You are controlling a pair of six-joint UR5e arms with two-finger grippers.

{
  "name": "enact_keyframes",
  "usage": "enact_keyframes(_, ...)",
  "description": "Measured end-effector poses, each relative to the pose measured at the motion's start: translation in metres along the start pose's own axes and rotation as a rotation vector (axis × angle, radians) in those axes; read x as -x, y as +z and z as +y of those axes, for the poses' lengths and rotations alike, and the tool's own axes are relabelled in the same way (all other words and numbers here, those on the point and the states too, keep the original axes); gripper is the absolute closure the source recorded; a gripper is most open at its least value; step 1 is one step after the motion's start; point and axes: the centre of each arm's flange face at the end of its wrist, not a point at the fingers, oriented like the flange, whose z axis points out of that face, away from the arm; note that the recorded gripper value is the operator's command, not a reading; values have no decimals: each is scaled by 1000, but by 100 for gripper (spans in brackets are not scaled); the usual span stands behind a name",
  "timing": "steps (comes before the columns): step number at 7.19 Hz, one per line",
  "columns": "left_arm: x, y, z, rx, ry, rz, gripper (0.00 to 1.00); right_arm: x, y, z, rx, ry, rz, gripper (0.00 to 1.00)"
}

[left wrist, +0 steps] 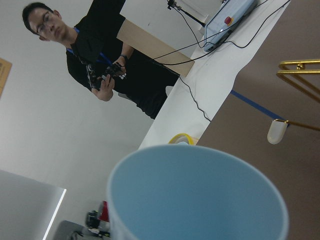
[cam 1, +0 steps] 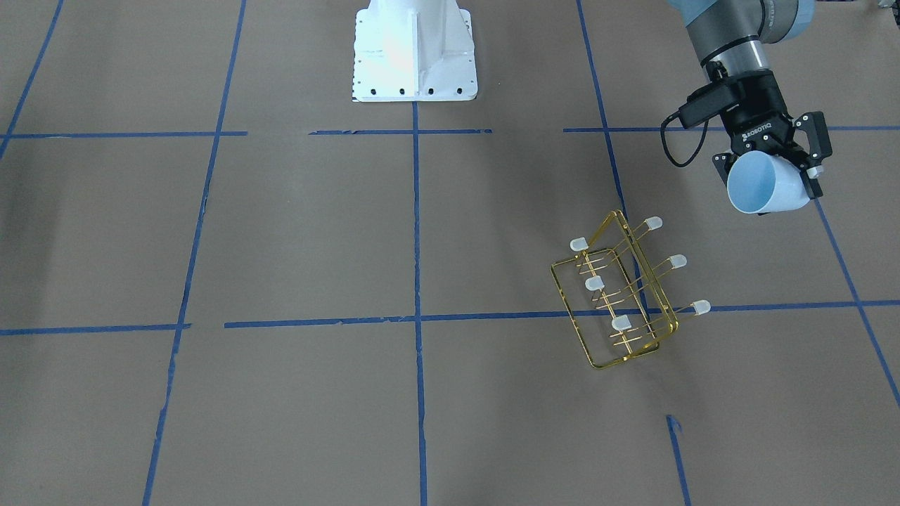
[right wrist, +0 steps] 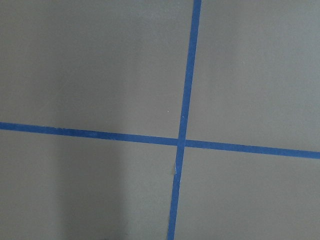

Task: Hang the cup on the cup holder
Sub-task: 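Lift the cup and tilt it sideways with the left gripper, then carry the tilted cup to a white peg on the gold rack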

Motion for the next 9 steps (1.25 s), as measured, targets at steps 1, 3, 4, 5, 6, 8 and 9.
enact_keyframes(1,-1,-6,-3,-5,142,-60,100,0,0,0,0,0,0,0)
enact_keyframes(3,-9,-18,-9,22,389,-169,100,0,0,0,0,0,0,0)
enact_keyframes(4,-13,-25,-13,35,506,-224,100,0,0,0,0,0,0,0)
enact_keyframes(5,-15,-32,-17,47,630,-281,100,0,0,0,0,0,0,0)
enact_keyframes(6,-16,-38,-20,62,744,-329,100,0,0,0,0,0,0,0)
enact_keyframes(8,-19,-49,-25,92,949,-412,100,0,0,0,0,0,0,0)
enact_keyframes(9,-24,-53,-26,97,1010,-433,100,0,0,0,0,0,0,0)
